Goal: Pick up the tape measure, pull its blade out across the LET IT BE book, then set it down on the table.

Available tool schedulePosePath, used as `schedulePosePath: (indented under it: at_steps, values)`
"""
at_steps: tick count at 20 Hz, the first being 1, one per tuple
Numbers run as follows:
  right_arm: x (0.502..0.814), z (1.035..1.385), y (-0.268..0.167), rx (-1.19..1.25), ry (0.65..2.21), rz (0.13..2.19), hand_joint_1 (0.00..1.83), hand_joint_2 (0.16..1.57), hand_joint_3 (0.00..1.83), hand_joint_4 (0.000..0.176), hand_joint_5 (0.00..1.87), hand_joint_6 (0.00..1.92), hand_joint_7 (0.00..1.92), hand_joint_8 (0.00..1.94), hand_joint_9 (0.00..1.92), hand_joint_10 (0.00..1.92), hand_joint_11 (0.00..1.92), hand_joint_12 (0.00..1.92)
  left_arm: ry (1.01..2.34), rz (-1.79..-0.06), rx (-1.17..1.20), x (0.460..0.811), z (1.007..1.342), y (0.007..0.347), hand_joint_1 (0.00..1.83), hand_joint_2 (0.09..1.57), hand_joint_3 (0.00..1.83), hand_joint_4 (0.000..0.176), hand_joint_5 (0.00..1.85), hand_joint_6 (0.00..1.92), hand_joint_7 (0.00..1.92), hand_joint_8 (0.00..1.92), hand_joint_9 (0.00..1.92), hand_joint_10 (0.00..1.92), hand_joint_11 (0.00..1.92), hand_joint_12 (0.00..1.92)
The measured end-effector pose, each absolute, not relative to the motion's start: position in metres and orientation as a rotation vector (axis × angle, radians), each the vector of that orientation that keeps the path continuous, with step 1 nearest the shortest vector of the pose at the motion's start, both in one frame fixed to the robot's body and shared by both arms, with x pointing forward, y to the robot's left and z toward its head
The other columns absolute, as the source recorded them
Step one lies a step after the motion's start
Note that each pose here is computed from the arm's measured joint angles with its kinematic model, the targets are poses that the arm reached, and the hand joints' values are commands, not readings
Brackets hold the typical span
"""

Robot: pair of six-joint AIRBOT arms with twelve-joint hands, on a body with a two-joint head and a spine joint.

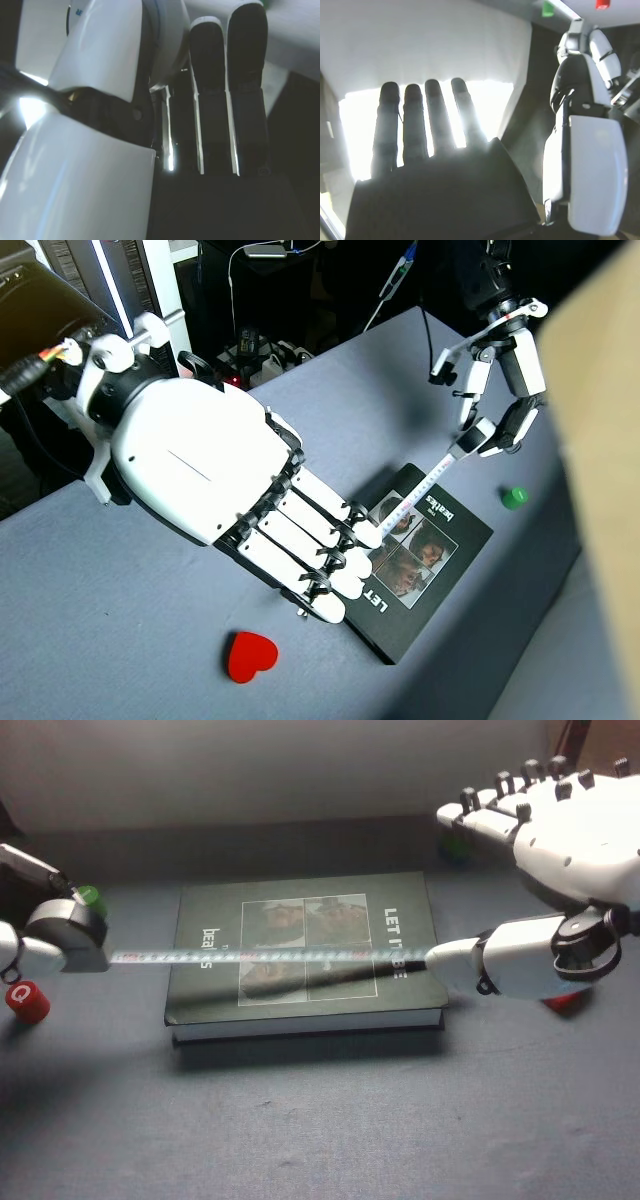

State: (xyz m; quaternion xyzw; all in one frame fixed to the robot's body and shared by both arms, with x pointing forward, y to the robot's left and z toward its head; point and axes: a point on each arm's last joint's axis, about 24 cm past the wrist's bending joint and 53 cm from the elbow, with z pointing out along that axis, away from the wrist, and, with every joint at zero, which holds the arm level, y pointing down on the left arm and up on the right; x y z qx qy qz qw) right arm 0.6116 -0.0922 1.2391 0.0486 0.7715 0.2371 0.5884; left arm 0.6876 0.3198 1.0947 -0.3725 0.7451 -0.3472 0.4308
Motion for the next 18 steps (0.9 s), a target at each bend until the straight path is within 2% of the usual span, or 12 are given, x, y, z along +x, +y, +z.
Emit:
schedulePosePath:
  at_steps: [1, 2, 4, 10, 18]
  values:
    - [0.610, 1.237, -0.091, 0.118, 1.807, 0.558, 0.17, 1.02, 0.01, 0.054, 0.00, 0.00, 0.02, 0.00, 0.00, 0.00, 0.09, 0.09, 1.851, -0.870, -0.936, 0.689, 1.093, 0.321, 1.37, 1.13, 0.00, 0.000, 0.91, 0.85, 0.98, 1.04, 0.86, 1.35, 0.89, 1.23]
    - [0.609, 1.236, -0.089, 0.118, 1.810, 0.568, 0.17, 1.02, 0.00, 0.054, 0.01, 0.00, 0.03, 0.00, 0.00, 0.00, 0.02, 0.25, 1.855, -0.867, -0.927, 0.689, 1.091, 0.322, 1.37, 1.13, 0.00, 0.000, 0.90, 0.85, 0.99, 1.04, 0.86, 1.36, 0.89, 1.23]
    - [0.609, 1.237, -0.089, 0.127, 1.806, 0.576, 0.18, 1.02, 0.00, 0.053, 0.02, 0.00, 0.03, 0.00, 0.00, 0.00, 0.00, 0.33, 1.851, -0.871, -0.931, 0.689, 1.088, 0.323, 1.37, 1.13, 0.00, 0.000, 0.90, 0.84, 0.98, 1.05, 0.86, 1.36, 0.88, 1.23]
    - [0.604, 1.236, -0.086, 0.127, 1.812, 0.594, 0.14, 1.03, 0.00, 0.054, 0.00, 0.00, 0.01, 0.00, 0.00, 0.00, 0.00, 0.33, 1.839, -0.857, -0.948, 0.689, 1.081, 0.336, 1.37, 1.13, 0.00, 0.000, 0.93, 0.84, 0.96, 1.05, 0.89, 1.34, 0.90, 1.21]
    - [0.598, 1.235, -0.075, 0.047, 1.816, 0.597, 0.12, 1.05, 0.01, 0.053, 0.01, 0.00, 0.02, 0.00, 0.00, 0.00, 0.00, 0.42, 1.854, -0.849, -0.958, 0.685, 1.069, 0.341, 1.37, 1.13, 0.00, 0.000, 0.92, 0.83, 0.96, 1.04, 0.89, 1.36, 0.87, 1.20]
